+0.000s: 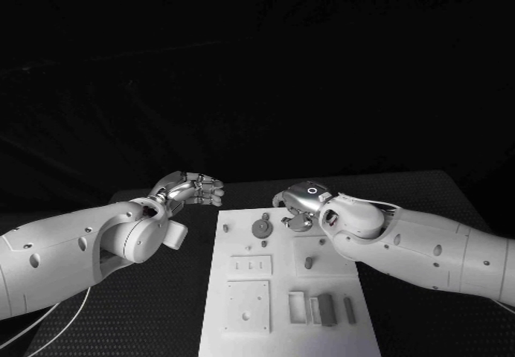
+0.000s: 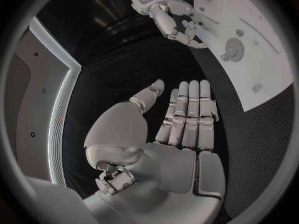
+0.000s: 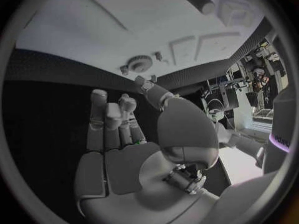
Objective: Assemble the parts on the task board
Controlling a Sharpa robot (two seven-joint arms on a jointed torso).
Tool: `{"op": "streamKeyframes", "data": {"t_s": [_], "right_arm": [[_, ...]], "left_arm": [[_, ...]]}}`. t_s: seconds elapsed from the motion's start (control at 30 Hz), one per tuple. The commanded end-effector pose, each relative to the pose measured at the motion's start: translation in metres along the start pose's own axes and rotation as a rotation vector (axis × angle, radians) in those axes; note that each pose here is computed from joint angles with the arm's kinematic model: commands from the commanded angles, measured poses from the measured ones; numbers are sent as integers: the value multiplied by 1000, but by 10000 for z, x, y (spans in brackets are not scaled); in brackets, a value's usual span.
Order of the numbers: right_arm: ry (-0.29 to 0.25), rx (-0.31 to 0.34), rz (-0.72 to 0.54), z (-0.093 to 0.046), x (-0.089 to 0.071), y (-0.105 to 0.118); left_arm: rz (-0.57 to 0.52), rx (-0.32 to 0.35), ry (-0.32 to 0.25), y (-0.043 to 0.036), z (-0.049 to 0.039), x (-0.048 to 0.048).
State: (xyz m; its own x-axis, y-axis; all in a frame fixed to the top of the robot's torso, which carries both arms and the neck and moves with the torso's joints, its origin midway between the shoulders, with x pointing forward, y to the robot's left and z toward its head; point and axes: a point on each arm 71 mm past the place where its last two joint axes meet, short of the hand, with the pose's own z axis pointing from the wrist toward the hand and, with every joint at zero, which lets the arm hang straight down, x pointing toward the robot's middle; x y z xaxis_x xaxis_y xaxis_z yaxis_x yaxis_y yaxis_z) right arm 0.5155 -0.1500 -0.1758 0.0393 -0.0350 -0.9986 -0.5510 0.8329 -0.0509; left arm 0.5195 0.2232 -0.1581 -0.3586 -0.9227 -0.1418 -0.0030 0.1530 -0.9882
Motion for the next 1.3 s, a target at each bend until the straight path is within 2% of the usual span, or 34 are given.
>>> {"op": "streamKeyframes", "data": {"t_s": [0.03,0.1,0.17,0.23,0.33,0.4,0.6,0.77,0.97,1.3], "right_arm": [[-70,-30,155,-87,-139,-82],[-118,-33,233,-176,-205,-199],[-137,-34,275,-254,-237,-309],[-124,-42,304,-320,-233,-421],[-95,-20,335,-409,-207,-604],[-92,6,320,-462,-195,-722],[-34,63,260,-572,-117,-1000],[6,122,218,-718,-29,-1275],[55,140,215,-797,124,-1376],[94,127,224,-758,342,-1297]], "left_arm": [[-5,12,8,-13,12,-8],[-5,16,11,-12,16,-9],[-6,17,12,-12,20,-7],[-5,19,12,-10,23,-11],[-6,24,13,-11,25,-17],[-7,28,18,-13,23,-17],[-9,30,24,-12,21,-15],[-9,29,25,-8,20,-24],[-9,28,23,-1,24,-34],[-9,27,24,10,34,-33]]}}
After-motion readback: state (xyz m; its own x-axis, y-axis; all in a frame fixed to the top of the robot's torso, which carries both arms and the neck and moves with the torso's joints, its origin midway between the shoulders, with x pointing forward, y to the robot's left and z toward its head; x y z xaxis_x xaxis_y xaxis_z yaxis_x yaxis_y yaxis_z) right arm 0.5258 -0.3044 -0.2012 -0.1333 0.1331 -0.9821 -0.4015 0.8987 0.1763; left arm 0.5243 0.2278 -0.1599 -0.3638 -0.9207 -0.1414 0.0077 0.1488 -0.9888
